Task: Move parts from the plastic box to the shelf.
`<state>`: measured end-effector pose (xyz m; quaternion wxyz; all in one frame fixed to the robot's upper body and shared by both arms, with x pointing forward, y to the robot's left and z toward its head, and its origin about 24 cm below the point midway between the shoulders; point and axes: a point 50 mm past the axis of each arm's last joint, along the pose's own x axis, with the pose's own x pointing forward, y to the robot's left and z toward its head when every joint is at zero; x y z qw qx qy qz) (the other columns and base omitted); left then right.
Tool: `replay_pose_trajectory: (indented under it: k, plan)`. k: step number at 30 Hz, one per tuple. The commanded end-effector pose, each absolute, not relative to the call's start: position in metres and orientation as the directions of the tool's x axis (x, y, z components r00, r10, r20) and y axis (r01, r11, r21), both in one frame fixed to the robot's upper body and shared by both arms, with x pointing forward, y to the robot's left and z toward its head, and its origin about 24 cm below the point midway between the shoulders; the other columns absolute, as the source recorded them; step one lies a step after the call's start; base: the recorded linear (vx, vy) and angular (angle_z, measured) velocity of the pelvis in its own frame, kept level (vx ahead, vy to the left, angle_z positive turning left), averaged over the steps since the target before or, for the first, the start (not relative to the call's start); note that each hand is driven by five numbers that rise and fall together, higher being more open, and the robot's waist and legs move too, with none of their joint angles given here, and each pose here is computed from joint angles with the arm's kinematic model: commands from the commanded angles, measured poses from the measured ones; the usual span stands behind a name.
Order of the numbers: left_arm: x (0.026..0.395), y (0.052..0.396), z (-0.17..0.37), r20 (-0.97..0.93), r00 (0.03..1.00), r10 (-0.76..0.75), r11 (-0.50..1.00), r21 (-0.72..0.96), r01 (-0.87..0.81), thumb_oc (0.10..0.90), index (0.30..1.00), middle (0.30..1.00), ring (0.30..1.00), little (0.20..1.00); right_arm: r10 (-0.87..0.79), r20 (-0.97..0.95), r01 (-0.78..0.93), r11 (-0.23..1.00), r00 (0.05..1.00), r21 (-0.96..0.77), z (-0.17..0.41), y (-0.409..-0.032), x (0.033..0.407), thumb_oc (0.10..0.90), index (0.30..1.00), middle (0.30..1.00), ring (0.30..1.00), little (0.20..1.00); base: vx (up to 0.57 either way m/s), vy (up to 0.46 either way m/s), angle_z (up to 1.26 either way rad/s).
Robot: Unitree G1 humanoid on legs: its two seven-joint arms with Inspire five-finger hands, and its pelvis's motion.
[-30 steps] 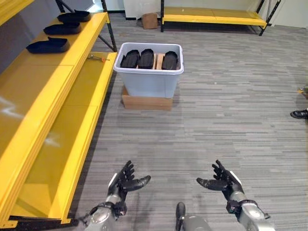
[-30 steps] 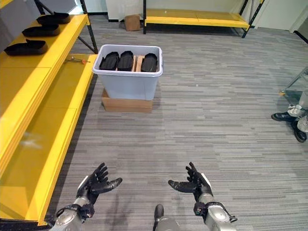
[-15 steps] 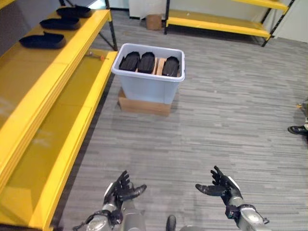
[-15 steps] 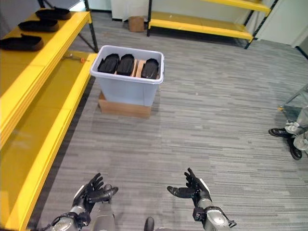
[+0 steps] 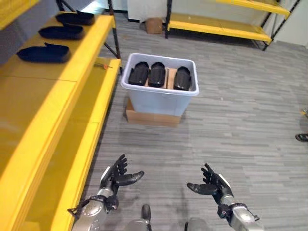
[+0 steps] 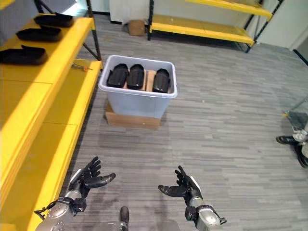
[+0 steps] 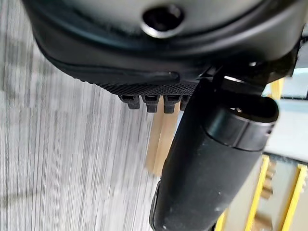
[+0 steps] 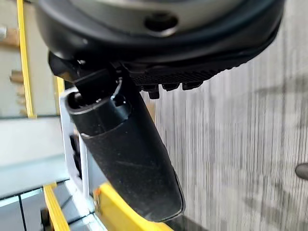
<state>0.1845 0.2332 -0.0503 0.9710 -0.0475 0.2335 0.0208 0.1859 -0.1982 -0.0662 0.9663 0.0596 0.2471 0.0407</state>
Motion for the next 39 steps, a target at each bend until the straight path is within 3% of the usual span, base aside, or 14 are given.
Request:
replay_pose_trajectory:
  k: [1, 22, 39]
  plan:
    - [0.2, 0.218, -0.023, -0.286, 0.956, -0.064, 0.994, -0.108, 0.035, 0.9, 1.0, 1.0, 1.0, 1.0, 0.066, -0.331, -0.045, 0.996, 0.941, 0.071, -0.038, -0.216, 0.201, 0.9, 1.0, 1.0, 1.0, 1.0, 0.32, -0.08, -0.08]
    - [0.206, 0.207, -0.022, -0.27, 0.96, -0.069, 0.985, -0.168, 0.024, 0.9, 1.0, 1.0, 1.0, 1.0, 0.033, -0.327, -0.018, 0.999, 0.945, 0.047, -0.033, -0.228, 0.204, 0.9, 1.0, 1.0, 1.0, 1.0, 0.27, -0.185, 0.11]
    - [0.197, 0.228, -0.023, -0.297, 0.955, -0.022, 0.995, -0.1, -0.009, 0.9, 1.0, 1.0, 1.0, 1.0, 0.082, -0.337, -0.058, 0.995, 0.938, 0.081, -0.039, -0.214, 0.202, 0.9, 1.0, 1.0, 1.0, 1.0, 0.26, 0.102, -0.17]
